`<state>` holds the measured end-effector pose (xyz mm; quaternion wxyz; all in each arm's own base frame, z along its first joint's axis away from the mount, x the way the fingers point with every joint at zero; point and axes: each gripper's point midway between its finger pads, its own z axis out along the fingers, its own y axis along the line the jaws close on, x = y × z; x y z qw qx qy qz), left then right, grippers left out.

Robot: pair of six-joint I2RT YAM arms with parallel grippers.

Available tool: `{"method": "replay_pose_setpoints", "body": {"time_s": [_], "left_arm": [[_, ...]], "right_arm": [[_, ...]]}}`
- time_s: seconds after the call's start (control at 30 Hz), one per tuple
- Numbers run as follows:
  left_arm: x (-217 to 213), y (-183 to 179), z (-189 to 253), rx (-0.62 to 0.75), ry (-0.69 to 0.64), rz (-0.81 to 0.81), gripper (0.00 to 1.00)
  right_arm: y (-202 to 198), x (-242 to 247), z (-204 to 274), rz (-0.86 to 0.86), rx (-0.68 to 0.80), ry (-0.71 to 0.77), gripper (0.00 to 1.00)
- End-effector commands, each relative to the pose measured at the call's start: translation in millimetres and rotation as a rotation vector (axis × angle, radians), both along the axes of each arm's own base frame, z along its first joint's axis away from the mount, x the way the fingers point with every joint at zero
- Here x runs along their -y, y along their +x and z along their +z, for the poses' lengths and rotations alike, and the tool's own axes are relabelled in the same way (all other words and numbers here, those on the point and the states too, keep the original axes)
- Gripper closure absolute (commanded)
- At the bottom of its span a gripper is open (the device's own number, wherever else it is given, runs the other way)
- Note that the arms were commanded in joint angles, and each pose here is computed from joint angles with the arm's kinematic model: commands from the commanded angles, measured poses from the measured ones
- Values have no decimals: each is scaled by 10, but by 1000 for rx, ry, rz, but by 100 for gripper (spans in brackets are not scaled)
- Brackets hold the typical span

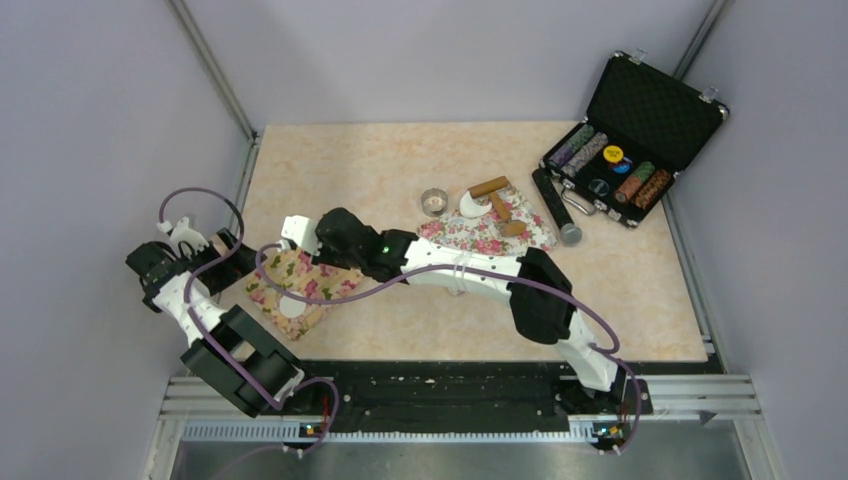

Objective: Roll out the dumpling wrappers from the dough

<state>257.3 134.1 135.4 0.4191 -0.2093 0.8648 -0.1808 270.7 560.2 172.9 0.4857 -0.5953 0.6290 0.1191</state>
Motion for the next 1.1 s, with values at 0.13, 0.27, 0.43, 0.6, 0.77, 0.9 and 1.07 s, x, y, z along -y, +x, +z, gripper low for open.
{"method": "replay_pose_setpoints", "body": {"time_s": [0.13,0.27,0.43,0.6,0.77,0.9,1.07], "left_arm": [[-4,35,60,43,11,-16,2],[-3,31,54,42,9,-14,2],[6,27,64,44,13,-17,2],[7,26,65,44,13,-16,2],[3,28,58,43,11,-16,2],[8,28,56,43,9,-18,2],[7,31,53,43,7,-18,2]], "right_arm": [[-390,-64,267,82,-135,81,100],[-395,-67,350,85,-137,97,100],[-440,-89,426,104,-150,111,100],[-473,-87,391,120,-165,106,100],[-459,-95,460,113,-158,120,100],[-282,-75,662,50,-75,137,100],[-239,-71,858,43,-42,165,100]]}}
